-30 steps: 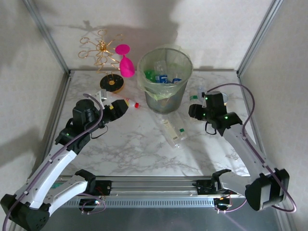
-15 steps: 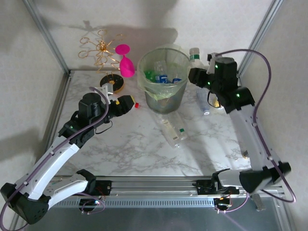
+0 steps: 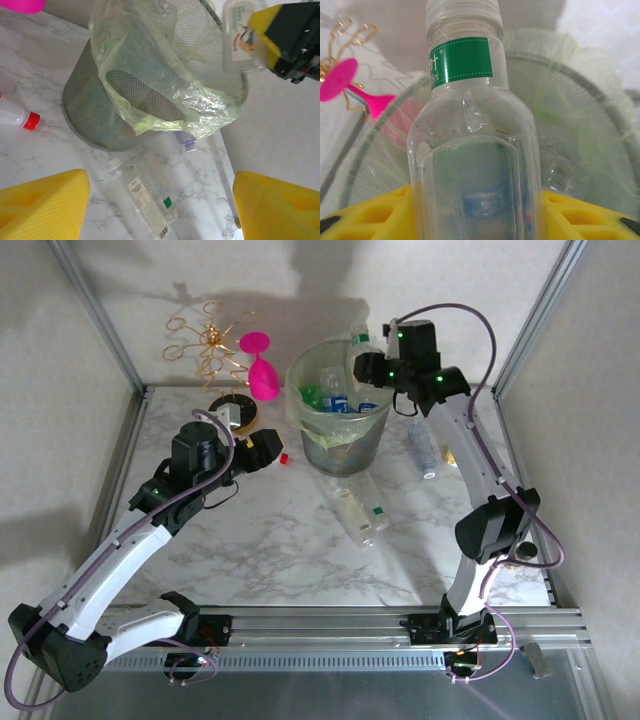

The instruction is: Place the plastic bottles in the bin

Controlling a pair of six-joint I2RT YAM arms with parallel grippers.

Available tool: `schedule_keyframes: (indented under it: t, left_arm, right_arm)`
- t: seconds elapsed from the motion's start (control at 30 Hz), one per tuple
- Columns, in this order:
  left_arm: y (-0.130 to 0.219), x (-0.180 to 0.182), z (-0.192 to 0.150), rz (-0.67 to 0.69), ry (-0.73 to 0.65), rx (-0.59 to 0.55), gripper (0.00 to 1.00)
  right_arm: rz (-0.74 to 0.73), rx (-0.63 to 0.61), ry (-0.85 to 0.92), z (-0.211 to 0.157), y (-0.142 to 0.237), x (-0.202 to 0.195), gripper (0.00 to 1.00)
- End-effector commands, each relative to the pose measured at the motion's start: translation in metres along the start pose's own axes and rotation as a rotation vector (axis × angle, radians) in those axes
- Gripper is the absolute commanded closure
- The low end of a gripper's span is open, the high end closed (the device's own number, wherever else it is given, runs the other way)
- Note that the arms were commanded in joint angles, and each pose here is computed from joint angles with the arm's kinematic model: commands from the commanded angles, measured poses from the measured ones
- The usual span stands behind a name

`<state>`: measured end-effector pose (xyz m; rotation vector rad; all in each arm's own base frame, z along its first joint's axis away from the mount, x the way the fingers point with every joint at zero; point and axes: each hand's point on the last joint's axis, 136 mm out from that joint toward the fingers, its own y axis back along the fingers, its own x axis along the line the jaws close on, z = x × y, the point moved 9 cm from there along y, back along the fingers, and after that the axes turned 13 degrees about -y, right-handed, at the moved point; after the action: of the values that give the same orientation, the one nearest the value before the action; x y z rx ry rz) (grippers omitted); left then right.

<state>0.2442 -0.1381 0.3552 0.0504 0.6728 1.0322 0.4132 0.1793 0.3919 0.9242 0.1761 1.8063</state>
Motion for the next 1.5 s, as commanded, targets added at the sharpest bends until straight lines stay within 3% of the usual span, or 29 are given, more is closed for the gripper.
schedule_keyframes:
  t: [0.0, 0.2, 0.67, 0.9, 1.13, 1.47]
  left_arm:
    - [0.004, -0.001, 0.007, 0.002, -0.017, -0.040, 0.25]
    - [0.000, 0.000, 0.003, -0.004, -0.012, -0.035, 0.25]
    - [0.004, 0.004, 0.005, 0.029, -0.014, -0.048, 0.25]
    - [0.005, 0.003, 0.008, 0.030, -0.013, -0.061, 0.25]
    - [0.006, 0.003, 0.008, 0.029, -0.010, -0.064, 0.25]
    - [0.009, 0.008, 0.000, 0.040, -0.001, -0.041, 0.25]
  right_arm:
    - [-0.035, 0.027, 0.051, -0.013, -0.002, 0.011, 0.59]
    - [-0.126, 0.065, 0.064, -0.032, -0.017, 0.003, 0.52]
    - [-0.317, 0.019, 0.112, -0.021, -0.037, -0.005, 0.25]
    - [-0.273, -0.113, 0.121, -0.002, -0.006, 0.011, 0.29]
    - [-0.196, -0.102, 0.111, 0.001, -0.004, 0.021, 0.56]
    - [-0.044, -0.148, 0.076, -0.014, 0.069, 0.026, 0.55]
